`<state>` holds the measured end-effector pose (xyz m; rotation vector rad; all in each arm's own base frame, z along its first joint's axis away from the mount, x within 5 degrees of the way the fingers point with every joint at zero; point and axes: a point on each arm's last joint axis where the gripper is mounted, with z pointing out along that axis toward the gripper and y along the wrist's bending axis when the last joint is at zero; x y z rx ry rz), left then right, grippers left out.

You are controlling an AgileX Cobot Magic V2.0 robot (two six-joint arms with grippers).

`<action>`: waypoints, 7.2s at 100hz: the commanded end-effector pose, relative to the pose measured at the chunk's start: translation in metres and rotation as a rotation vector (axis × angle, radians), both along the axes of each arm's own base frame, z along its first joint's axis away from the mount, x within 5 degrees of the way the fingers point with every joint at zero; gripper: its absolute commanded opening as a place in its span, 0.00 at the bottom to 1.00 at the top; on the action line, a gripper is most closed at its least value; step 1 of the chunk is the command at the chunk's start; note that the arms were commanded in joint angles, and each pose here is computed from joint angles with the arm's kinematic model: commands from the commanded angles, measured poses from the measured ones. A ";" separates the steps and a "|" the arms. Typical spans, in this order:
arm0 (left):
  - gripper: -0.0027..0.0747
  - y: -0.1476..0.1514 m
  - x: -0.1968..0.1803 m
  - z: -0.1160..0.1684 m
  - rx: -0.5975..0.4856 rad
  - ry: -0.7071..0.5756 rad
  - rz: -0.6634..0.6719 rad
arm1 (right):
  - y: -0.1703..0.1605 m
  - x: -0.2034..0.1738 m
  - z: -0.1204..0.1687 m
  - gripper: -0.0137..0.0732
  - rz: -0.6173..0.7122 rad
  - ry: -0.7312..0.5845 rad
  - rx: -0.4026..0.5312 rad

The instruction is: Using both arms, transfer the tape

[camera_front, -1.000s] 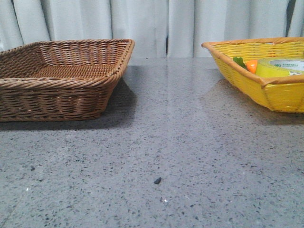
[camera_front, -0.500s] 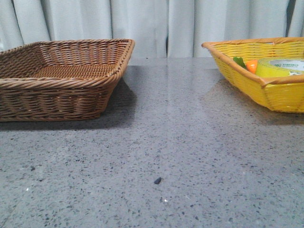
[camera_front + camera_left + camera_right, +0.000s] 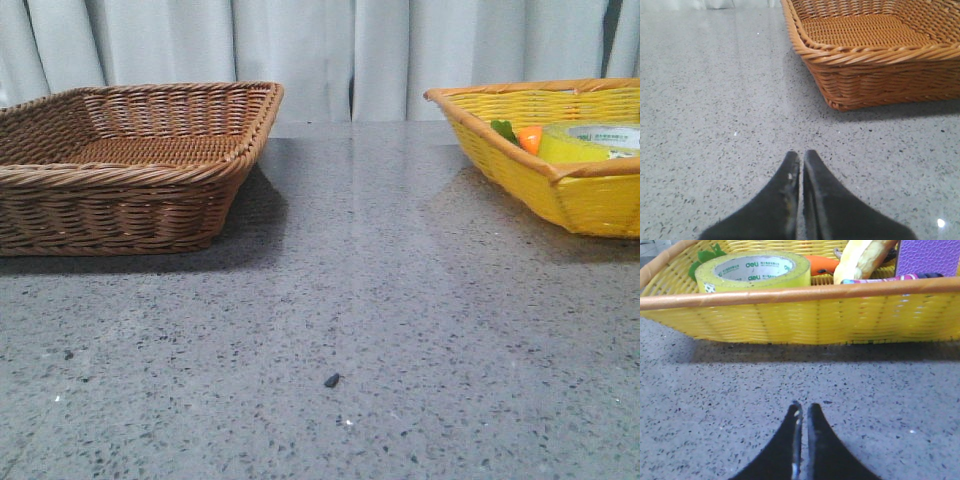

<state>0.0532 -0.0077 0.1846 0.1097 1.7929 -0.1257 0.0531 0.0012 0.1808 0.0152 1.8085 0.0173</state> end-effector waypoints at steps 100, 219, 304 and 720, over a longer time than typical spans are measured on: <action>0.01 -0.001 0.000 0.024 -0.145 -0.288 0.000 | -0.002 0.002 0.017 0.07 -0.026 -0.252 -0.017; 0.01 -0.004 0.011 0.136 -0.161 -0.227 -0.015 | -0.001 0.047 0.154 0.07 0.002 -0.191 0.001; 0.01 -0.005 0.014 0.134 -0.157 -0.211 -0.014 | 0.020 0.172 0.189 0.56 0.125 0.314 0.023; 0.60 -0.087 0.062 0.203 -0.252 -0.108 -0.525 | 0.106 0.086 0.297 0.07 0.660 0.135 -0.114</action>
